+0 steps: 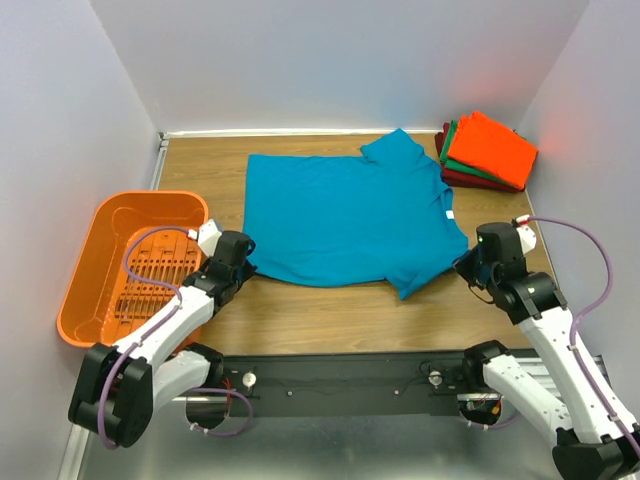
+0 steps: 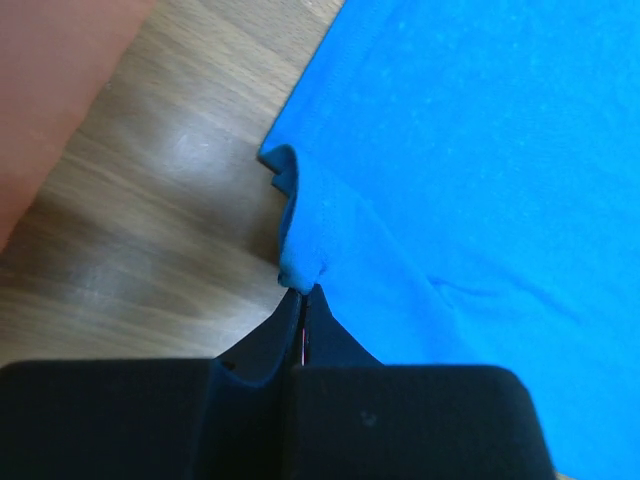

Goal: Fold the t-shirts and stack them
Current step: Fold the tshirt

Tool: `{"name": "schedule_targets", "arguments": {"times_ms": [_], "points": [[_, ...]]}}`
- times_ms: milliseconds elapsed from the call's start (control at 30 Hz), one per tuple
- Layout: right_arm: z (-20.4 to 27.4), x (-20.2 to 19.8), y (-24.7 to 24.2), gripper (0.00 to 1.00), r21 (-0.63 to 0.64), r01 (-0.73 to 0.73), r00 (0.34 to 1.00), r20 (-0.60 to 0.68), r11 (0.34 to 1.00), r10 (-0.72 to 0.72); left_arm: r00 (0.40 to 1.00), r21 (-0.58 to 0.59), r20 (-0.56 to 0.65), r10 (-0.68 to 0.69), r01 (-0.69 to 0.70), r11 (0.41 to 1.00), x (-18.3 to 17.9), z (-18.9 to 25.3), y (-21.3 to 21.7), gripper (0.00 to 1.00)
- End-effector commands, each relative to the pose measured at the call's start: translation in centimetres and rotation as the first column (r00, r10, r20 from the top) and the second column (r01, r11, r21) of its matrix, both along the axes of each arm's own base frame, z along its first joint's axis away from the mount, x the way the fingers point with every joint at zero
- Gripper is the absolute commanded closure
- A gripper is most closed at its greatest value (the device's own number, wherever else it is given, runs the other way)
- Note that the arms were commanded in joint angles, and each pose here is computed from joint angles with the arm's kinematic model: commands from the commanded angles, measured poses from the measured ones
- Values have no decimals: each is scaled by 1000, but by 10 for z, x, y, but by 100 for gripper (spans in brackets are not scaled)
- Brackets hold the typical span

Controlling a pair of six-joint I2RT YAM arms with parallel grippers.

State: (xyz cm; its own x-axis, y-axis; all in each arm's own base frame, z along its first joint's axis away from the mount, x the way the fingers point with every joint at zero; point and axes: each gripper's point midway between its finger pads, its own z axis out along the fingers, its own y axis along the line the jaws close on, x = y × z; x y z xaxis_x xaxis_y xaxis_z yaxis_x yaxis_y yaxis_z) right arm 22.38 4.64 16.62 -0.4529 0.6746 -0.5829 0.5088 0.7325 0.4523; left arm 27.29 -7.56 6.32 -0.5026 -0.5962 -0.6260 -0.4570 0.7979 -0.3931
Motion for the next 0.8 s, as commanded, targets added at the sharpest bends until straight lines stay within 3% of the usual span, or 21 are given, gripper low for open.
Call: {"name": "schedule_targets", "arguments": {"times_ms": [0,433,767], "points": [[17,-10,-18,99,-69,42,999,5,997,-42,998,37,-24,52,-51,998,-13,-2,13,100],[0,0,-26,99,-150,55,997,-54,987,-64,1000,-26,-22,15,-16,1000,-26,2,1,100],[-16,66,10,99,-138,-83,992,-105,987,69,1000,22,-16,14,-14,1000,2,13,-6,100]]}}
